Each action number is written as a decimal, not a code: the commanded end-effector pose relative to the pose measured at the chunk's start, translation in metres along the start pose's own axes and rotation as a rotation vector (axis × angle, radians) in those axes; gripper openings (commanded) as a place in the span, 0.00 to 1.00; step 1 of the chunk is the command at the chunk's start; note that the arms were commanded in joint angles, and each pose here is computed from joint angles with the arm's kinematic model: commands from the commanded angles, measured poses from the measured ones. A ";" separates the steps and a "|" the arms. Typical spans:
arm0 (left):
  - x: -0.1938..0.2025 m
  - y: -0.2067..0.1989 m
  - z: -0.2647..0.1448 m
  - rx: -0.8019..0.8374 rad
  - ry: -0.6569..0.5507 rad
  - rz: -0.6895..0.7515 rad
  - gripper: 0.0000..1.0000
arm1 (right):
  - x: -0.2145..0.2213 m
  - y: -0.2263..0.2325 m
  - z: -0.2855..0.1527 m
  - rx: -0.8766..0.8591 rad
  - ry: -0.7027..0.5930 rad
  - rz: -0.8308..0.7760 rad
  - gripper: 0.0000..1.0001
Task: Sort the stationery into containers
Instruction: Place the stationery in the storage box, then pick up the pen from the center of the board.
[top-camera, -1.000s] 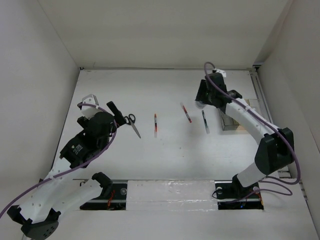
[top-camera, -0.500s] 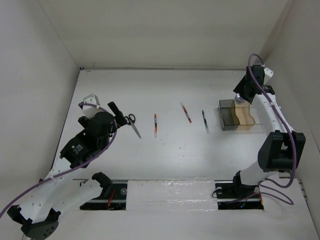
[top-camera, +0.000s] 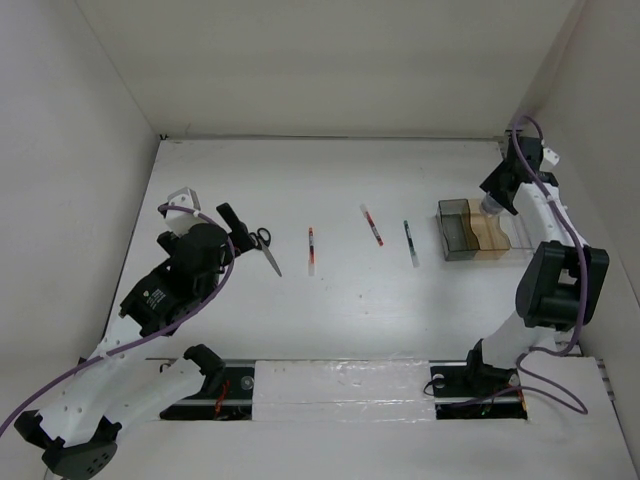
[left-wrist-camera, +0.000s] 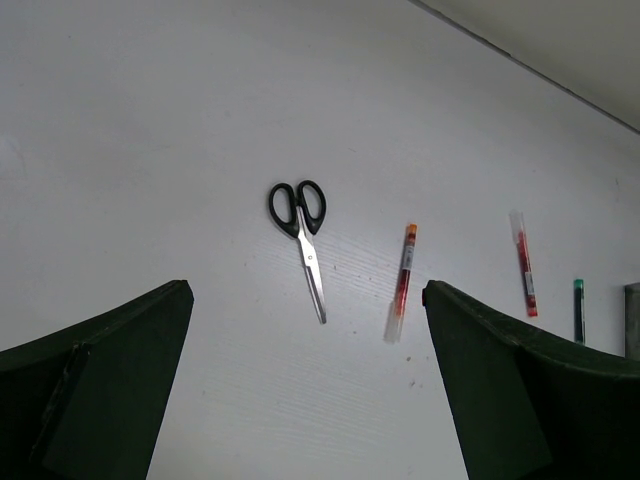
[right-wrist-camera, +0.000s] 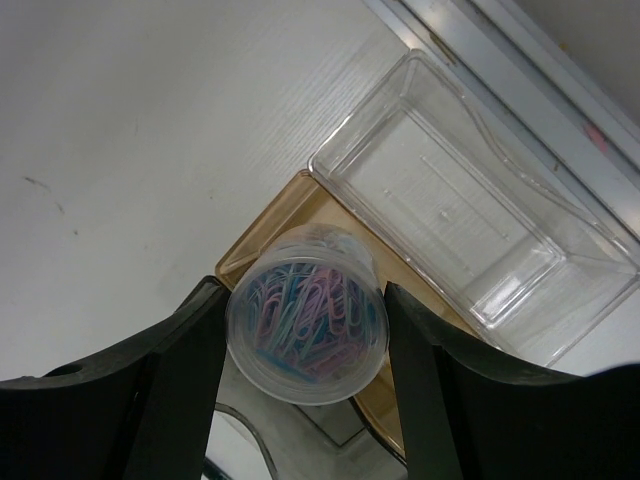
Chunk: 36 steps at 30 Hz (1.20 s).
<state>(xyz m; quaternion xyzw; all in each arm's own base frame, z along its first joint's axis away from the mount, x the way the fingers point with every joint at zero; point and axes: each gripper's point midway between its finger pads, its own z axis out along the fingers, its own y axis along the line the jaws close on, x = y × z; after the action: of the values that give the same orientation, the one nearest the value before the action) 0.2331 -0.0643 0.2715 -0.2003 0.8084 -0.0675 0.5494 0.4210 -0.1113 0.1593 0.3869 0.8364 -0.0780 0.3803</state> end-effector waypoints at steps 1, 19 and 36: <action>-0.006 -0.005 0.000 0.021 -0.022 -0.016 1.00 | -0.009 0.016 0.004 -0.068 -0.039 0.038 0.00; -0.002 -0.003 0.002 0.016 -0.017 -0.010 1.00 | 0.023 0.010 0.037 -0.011 0.019 0.015 0.61; 0.001 -0.004 0.005 0.007 -0.006 0.002 1.00 | 0.007 0.080 -0.064 -0.194 -0.137 -0.058 1.00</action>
<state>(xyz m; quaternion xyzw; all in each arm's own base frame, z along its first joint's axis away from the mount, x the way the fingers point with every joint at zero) 0.2346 -0.0666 0.2677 -0.1977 0.8109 -0.0674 0.5466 0.4314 -0.0594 0.1526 0.3480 0.8461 -0.0653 0.3985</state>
